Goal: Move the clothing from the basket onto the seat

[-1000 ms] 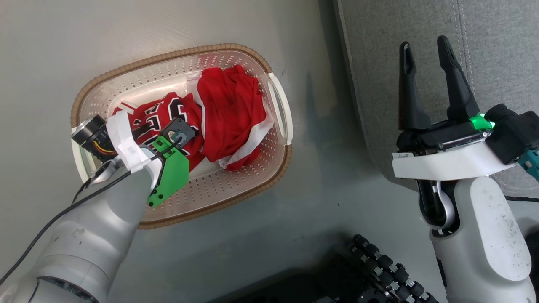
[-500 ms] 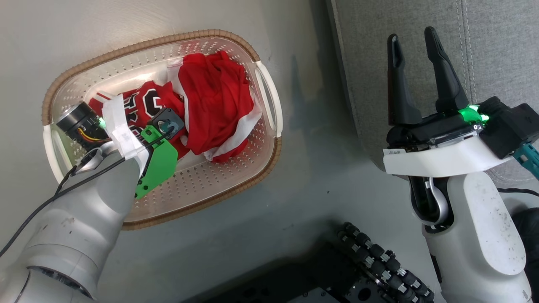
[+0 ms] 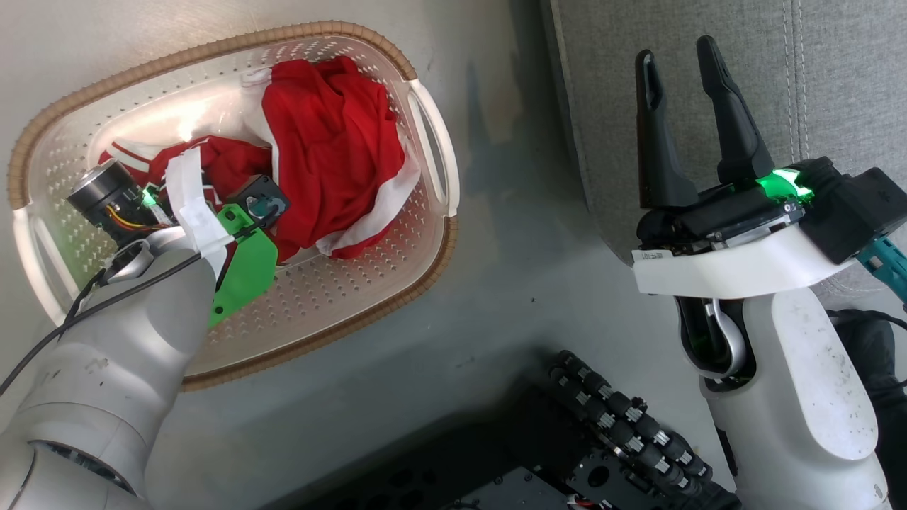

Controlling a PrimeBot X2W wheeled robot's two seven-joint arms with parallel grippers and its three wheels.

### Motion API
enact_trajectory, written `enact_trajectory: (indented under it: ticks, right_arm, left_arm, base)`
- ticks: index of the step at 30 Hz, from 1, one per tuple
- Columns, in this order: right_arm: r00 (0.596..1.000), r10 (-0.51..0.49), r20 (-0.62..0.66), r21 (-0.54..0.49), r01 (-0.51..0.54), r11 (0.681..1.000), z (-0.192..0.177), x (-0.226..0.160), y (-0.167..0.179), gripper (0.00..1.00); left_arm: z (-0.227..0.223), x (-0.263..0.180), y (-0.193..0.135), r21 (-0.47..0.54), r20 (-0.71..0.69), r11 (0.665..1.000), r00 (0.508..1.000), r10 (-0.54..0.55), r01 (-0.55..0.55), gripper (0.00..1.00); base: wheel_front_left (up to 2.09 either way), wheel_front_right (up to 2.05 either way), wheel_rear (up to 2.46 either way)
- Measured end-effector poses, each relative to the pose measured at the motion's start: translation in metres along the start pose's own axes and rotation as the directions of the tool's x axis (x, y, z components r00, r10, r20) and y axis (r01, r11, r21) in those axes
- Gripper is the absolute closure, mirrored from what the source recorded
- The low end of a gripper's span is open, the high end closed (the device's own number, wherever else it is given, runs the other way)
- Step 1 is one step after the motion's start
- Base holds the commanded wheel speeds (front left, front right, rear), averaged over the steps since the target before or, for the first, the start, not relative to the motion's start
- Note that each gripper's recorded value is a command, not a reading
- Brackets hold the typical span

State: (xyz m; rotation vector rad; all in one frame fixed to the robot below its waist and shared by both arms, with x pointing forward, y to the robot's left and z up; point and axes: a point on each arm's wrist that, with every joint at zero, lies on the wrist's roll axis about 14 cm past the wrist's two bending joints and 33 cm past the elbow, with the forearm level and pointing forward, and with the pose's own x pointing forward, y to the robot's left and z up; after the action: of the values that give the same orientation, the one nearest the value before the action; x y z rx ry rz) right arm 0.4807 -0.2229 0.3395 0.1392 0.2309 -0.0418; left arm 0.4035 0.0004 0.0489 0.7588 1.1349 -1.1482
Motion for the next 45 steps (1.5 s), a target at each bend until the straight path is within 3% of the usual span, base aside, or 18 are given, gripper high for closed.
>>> enact_trajectory:
  ticks: [6, 7, 8, 9, 10, 11, 23, 33, 39, 45]
  right_arm:
    - [1.000, 0.002, -0.003, 0.002, -0.002, 1.000, -0.002, 0.002, -0.001, 0.00]
    - [1.000, 0.000, -0.007, 0.001, 0.000, 1.000, -0.003, 0.002, -0.001, 0.00]
    - [1.000, -0.002, -0.009, 0.000, 0.002, 1.000, -0.004, 0.002, -0.002, 0.00]
    - [1.000, -0.004, -0.009, 0.001, 0.004, 1.000, -0.004, 0.002, -0.003, 0.00]
    - [1.000, -0.006, -0.009, 0.000, 0.006, 1.000, -0.004, 0.002, -0.004, 0.00]
    - [1.000, -0.007, -0.008, -0.003, 0.007, 1.000, -0.004, 0.003, -0.004, 0.00]
    - [1.000, -0.005, 0.011, -0.005, 0.005, 1.000, 0.003, 0.004, -0.004, 0.00]
    - [0.998, 0.029, 0.060, -0.052, -0.026, 0.998, 0.026, 0.001, 0.007, 0.00]
    - [0.995, 0.037, 0.088, -0.080, -0.030, 0.996, 0.042, -0.008, 0.012, 0.00]
    - [0.993, 0.045, 0.111, -0.095, -0.035, 0.995, 0.055, -0.021, 0.019, 0.00]
  left_arm:
    - [0.000, 0.010, -0.004, 0.003, -0.005, 1.000, 1.000, -0.010, 0.010, 0.00]
    - [0.000, 0.012, -0.003, -0.004, -0.006, 1.000, 1.000, -0.008, 0.008, 0.08]
    - [0.000, 0.014, -0.003, -0.007, -0.006, 1.000, 1.000, -0.009, 0.009, 0.20]
    - [0.000, 0.016, -0.004, -0.003, -0.003, 1.000, 1.000, -0.012, 0.012, 0.55]
    - [0.001, 0.018, -0.005, -0.002, 0.001, 1.000, 1.000, -0.014, 0.014, 0.64]
    - [0.001, 0.019, -0.005, -0.001, 0.003, 1.000, 1.000, -0.014, 0.014, 1.00]
    - [0.007, 0.014, 0.000, -0.019, 0.063, 1.000, 0.998, 0.013, -0.012, 1.00]
    - [0.024, -0.027, 0.008, -0.097, 0.269, 0.995, 0.961, 0.062, -0.037, 1.00]
    - [0.045, -0.066, 0.015, -0.191, 0.390, 0.980, 0.912, 0.123, -0.050, 1.00]
    - [0.099, -0.115, 0.014, -0.292, 0.530, 0.956, 0.825, 0.196, -0.040, 1.00]
  base:
    - [0.00, 0.00, 0.00]
    - [0.00, 0.00, 0.00]
    - [0.00, 0.00, 0.00]
    - [0.00, 0.00, 0.00]
    - [0.00, 0.00, 0.00]
    - [0.00, 0.00, 0.00]
    - [0.00, 0.00, 0.00]
    - [0.00, 0.00, 0.00]
    - [0.00, 0.00, 0.00]
    - [0.00, 0.00, 0.00]
